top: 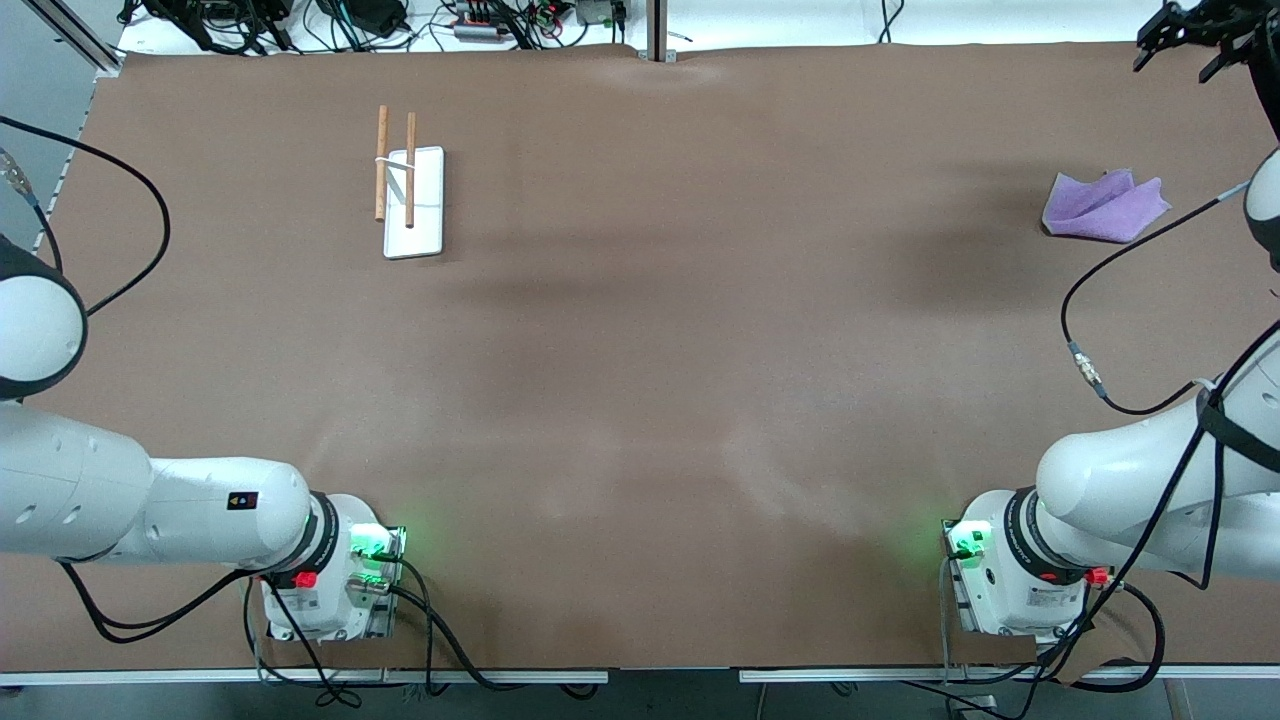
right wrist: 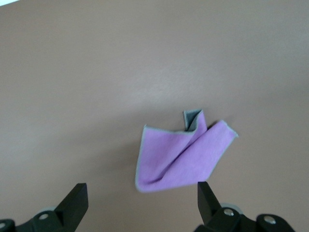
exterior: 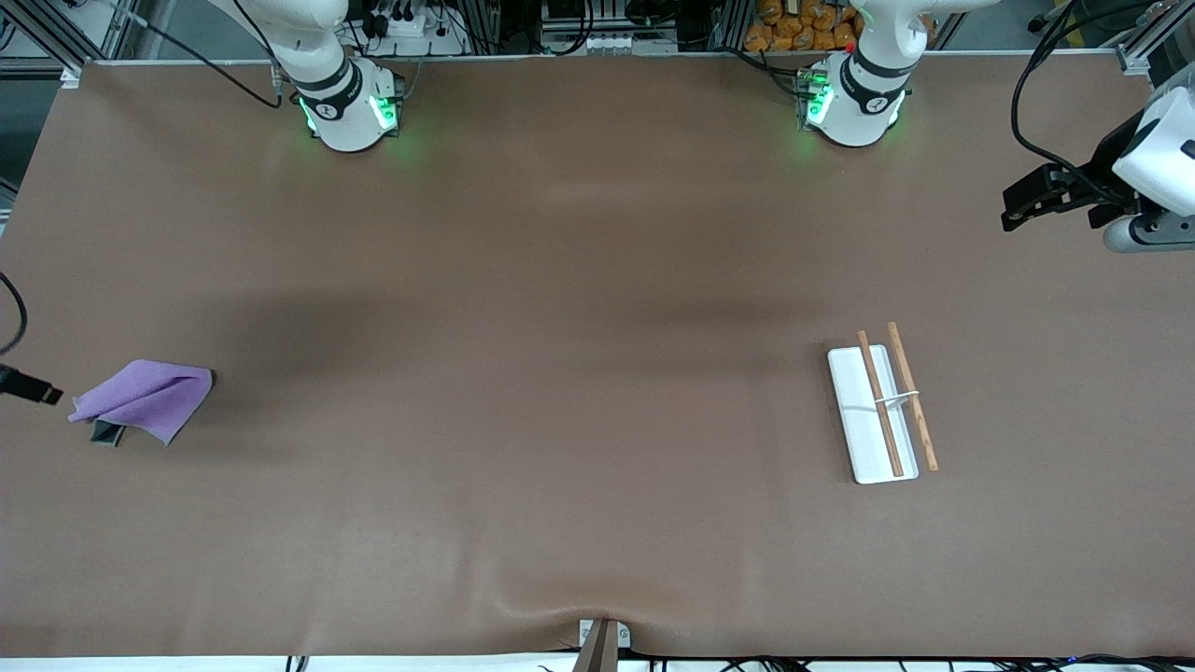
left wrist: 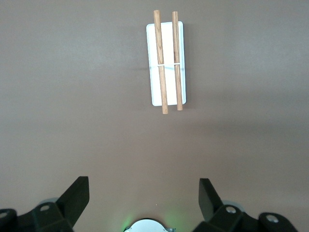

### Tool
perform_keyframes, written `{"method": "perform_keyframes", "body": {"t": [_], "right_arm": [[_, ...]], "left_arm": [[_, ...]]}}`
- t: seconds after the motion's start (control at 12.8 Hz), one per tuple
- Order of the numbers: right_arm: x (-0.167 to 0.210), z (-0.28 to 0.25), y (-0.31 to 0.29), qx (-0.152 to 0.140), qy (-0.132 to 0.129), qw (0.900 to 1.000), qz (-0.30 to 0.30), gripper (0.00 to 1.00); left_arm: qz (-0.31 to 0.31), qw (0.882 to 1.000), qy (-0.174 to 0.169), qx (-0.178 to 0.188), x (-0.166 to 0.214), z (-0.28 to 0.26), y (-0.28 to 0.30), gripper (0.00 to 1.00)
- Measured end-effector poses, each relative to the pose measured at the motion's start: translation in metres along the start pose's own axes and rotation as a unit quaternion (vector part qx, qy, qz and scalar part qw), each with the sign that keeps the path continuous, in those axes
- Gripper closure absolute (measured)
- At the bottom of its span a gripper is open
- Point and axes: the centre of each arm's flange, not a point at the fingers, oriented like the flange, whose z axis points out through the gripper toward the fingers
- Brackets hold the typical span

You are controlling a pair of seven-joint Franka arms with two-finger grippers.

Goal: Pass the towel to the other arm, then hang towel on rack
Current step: 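Lower the right gripper and grasp the purple towel's corner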

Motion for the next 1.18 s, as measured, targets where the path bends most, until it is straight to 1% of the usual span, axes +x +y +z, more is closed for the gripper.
{"method": "perform_keyframes", "body": {"t": [0.16, 0.39, 0.55, 0.63, 0.71, 0.86, 0.94, 1.02, 1.18], "right_arm": [[0.008, 0.048, 0.020, -0.002, -0.001, 1.000, -0.001, 0.00], [0.007, 0.099, 0.041, -0.001, -0.021, 1.000, -0.011, 0.00], [0.007, 0.128, 0.045, -0.002, -0.020, 1.000, -0.008, 0.00], [0.006, 0.145, 0.048, -0.001, -0.023, 1.000, -0.006, 0.01], [0.004, 0.160, 0.050, -0.001, -0.025, 1.000, -0.005, 0.05], [-0.002, 0.185, 0.050, -0.001, -0.024, 1.000, -0.005, 0.06], [-0.005, 0.195, 0.050, -0.001, -0.026, 1.000, -0.005, 0.08], [-0.007, 0.202, 0.050, -0.001, -0.026, 1.000, -0.006, 0.19], [-0.009, 0.204, 0.050, -0.001, -0.026, 1.000, -0.006, 0.45]], "left_arm": [[0.000, 1.000, 0.000, 0.000, 0.000, 0.000, 0.000, 0.00], [0.000, 1.000, -0.001, 0.000, 0.000, 0.001, 0.000, 0.00], [0.000, 1.000, -0.001, 0.000, 0.000, 0.001, 0.000, 0.00], [0.000, 1.000, -0.002, 0.000, 0.000, 0.001, 0.000, 0.00], [0.000, 1.000, -0.002, 0.000, 0.000, 0.002, 0.000, 0.00], [0.000, 1.000, -0.002, 0.000, 0.000, 0.002, 0.000, 0.00], [0.000, 1.000, -0.002, 0.000, 0.000, 0.002, 0.000, 0.00], [0.000, 1.000, -0.003, 0.000, 0.000, 0.002, 0.000, 0.00], [0.000, 1.000, -0.004, 0.000, 0.000, 0.004, 0.000, 0.00]]}}
